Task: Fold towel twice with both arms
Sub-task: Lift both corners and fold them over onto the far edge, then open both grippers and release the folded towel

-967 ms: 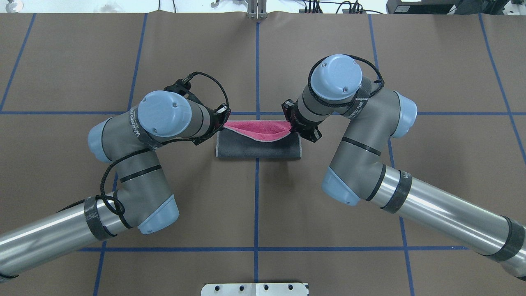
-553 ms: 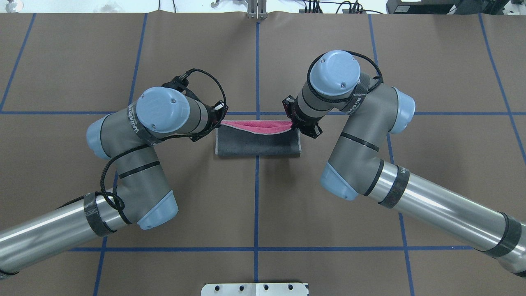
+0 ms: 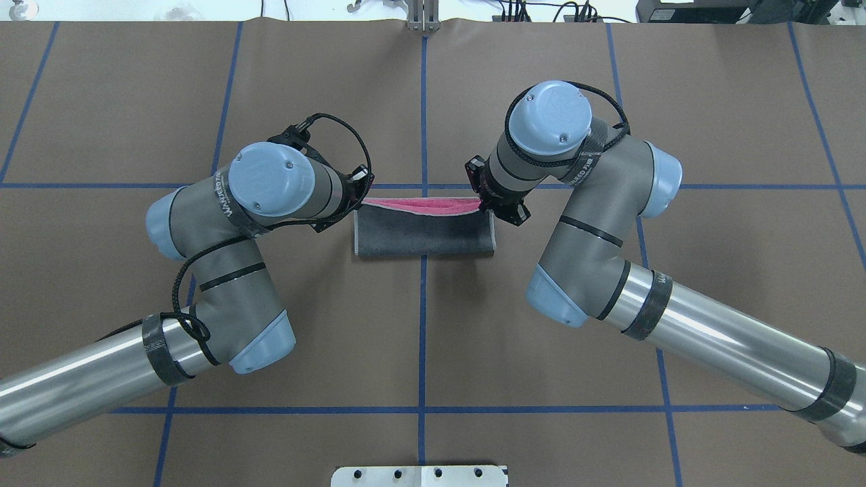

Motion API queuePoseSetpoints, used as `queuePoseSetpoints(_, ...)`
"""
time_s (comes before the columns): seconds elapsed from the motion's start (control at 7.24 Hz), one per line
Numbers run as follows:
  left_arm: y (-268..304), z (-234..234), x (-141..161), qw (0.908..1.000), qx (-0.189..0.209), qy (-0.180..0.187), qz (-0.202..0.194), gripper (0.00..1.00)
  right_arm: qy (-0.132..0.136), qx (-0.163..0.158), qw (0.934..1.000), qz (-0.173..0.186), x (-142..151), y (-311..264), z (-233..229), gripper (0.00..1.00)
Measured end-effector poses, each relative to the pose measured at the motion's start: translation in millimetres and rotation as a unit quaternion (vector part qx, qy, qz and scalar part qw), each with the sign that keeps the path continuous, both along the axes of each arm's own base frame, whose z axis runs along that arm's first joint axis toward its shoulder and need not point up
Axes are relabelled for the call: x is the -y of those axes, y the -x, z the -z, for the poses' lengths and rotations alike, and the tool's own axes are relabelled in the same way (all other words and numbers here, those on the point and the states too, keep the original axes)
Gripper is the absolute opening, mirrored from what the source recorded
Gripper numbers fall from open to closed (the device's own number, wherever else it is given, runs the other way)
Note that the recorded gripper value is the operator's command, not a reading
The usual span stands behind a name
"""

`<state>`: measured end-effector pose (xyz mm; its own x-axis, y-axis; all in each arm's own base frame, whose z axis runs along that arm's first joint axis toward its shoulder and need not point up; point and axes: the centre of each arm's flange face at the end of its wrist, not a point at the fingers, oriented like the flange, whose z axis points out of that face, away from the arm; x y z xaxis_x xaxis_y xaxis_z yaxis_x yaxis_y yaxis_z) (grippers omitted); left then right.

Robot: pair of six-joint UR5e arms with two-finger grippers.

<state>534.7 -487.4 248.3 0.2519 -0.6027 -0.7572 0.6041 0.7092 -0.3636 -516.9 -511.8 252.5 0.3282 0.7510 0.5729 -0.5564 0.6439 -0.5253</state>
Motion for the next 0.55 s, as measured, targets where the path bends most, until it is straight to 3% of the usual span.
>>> queuePoseSetpoints(0.14, -1.3, 1.7, 0.9, 1.0, 0.0, 0.0, 0.0, 0.18, 0.003, -0.003, 1.0, -0.003, 4.0, -0.5, -2.8, 0.26)
queuePoseSetpoints(0.28, -3.0, 4.2, 2.1, 1.0, -0.001, -0.001, 0.0, 0.58, 0.006, -0.006, 1.0, -0.005, 8.0, -1.3, -6.2, 0.87)
queuePoseSetpoints(0.41, -4.5, 5.6, 4.0, 1.0, 0.0, -0.001, 0.0, 0.92, 0.007, -0.007, 0.9999, -0.006, 10.5, -2.1, -7.1, 1.0)
queuePoseSetpoints(0.55, -4.9, 6.7, 5.8, 1.0, 0.0, -0.001, 0.001, 0.99, 0.006, -0.005, 0.9999, -0.008, 13.0, -3.3, -3.9, 1.0)
